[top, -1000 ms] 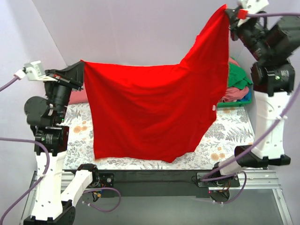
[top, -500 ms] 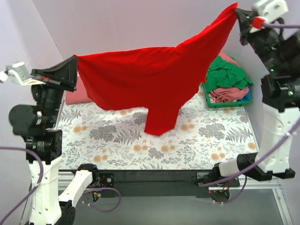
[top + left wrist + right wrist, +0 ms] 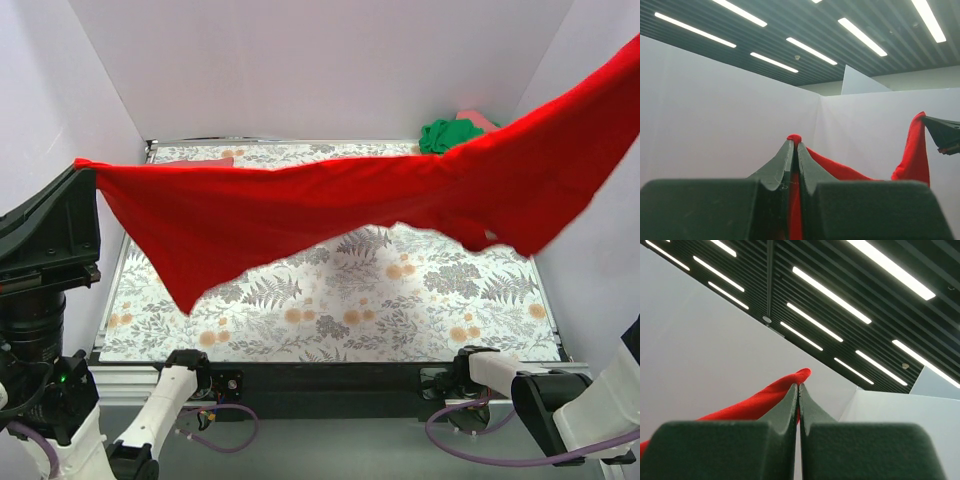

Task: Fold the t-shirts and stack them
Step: Flatten the tshirt out

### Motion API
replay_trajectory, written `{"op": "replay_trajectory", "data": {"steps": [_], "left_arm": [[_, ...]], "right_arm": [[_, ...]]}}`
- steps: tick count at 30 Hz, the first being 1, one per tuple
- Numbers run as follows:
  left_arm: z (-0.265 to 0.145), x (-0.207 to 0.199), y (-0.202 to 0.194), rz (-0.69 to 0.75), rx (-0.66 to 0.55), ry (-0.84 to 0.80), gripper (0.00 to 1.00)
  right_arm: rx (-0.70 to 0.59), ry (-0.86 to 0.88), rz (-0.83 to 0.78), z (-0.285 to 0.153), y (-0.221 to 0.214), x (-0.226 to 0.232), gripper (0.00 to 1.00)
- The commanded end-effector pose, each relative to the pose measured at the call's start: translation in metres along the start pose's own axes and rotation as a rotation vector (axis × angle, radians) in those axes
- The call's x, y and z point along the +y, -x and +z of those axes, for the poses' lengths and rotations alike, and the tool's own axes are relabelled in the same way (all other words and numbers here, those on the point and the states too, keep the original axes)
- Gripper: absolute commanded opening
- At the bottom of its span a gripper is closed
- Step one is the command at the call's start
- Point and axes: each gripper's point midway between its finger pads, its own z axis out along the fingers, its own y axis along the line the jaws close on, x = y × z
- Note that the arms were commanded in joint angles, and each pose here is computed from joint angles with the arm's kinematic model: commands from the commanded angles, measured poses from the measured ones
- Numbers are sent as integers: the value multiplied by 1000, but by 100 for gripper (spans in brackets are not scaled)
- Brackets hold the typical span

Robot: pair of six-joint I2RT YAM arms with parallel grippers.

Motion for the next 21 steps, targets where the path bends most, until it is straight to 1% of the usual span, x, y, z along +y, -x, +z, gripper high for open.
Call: {"op": "replay_trajectory", "data": {"steps": [1, 4, 7, 8, 10, 11, 12, 14, 15, 16, 18, 19, 20, 21], "left_arm": [[8, 11, -17, -22, 45, 14, 0], [10, 24, -30, -19, 67, 44, 0], [10, 46, -54, -13, 104, 99, 0], [9, 55, -63, -4, 119, 118, 0], [6, 82, -94, 0, 172, 186, 0], [3, 93, -105, 11, 191, 212, 0], [-6, 116, -135, 9, 240, 274, 0], [-15, 139, -163, 18, 280, 327, 0], [-24, 155, -181, 35, 310, 372, 0], [-43, 177, -215, 28, 380, 434, 0], [-58, 205, -247, 54, 412, 498, 0], [-82, 222, -281, 44, 486, 544, 0], [-90, 234, -292, 57, 489, 578, 0], [-103, 250, -316, 60, 542, 618, 0]], "right_arm": [[48, -5, 21, 18, -33, 5, 1], [82, 22, 36, 25, -53, 14, 1], [138, 59, 59, 33, -85, 29, 1], [172, 83, 74, 35, -103, 39, 1], [219, 134, 102, 38, -131, 56, 1], [273, 171, 132, 38, -160, 73, 1], [305, 200, 168, 38, -178, 86, 1], [353, 292, 232, 35, -212, 118, 1], [406, 338, 284, 29, -239, 141, 1], [419, 378, 334, 27, -251, 156, 1], [502, 429, 409, 19, -297, 189, 1], [514, 446, 440, 18, -308, 200, 1], [556, 472, 471, 14, -335, 220, 1], [591, 495, 502, 7, -354, 236, 1]]}}
